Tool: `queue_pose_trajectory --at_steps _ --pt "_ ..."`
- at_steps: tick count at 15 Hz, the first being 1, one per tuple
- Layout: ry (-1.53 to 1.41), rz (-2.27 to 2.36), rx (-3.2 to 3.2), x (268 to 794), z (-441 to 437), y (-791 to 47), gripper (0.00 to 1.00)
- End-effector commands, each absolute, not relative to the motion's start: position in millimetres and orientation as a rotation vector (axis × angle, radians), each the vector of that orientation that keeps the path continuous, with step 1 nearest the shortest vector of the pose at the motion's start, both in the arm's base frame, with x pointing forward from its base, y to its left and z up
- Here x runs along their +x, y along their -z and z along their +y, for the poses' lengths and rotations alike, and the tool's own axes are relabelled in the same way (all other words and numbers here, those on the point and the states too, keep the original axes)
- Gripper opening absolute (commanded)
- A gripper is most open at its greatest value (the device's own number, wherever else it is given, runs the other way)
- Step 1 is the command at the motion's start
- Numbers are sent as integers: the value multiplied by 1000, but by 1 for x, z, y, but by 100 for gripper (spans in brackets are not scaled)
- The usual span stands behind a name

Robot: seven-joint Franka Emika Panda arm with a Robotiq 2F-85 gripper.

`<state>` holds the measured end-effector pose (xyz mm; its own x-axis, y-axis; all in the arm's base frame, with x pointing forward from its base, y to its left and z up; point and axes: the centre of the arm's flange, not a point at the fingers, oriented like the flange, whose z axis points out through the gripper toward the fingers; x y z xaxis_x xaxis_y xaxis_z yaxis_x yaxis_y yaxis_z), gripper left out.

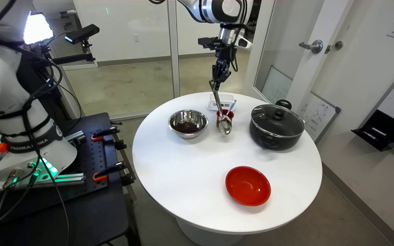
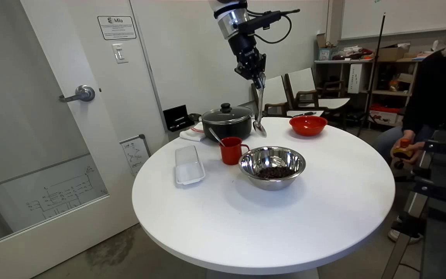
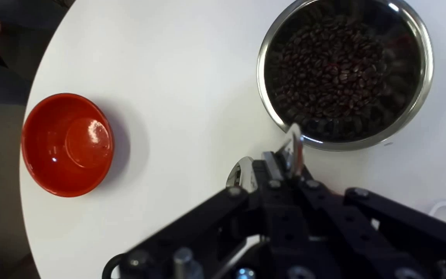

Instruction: Pick the spoon in the red bowl and stir the contents in the silver bowl, then put the spoon back in the red bowl

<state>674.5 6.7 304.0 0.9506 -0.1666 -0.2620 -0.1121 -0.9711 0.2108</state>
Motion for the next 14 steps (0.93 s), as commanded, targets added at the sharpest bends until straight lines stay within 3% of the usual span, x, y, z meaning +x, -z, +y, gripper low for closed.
queue_pose_trajectory --at_steps 1,14 --pt "420 -121 3008 651 3 -319 1" --pt "490 434 3135 622 11 -346 1"
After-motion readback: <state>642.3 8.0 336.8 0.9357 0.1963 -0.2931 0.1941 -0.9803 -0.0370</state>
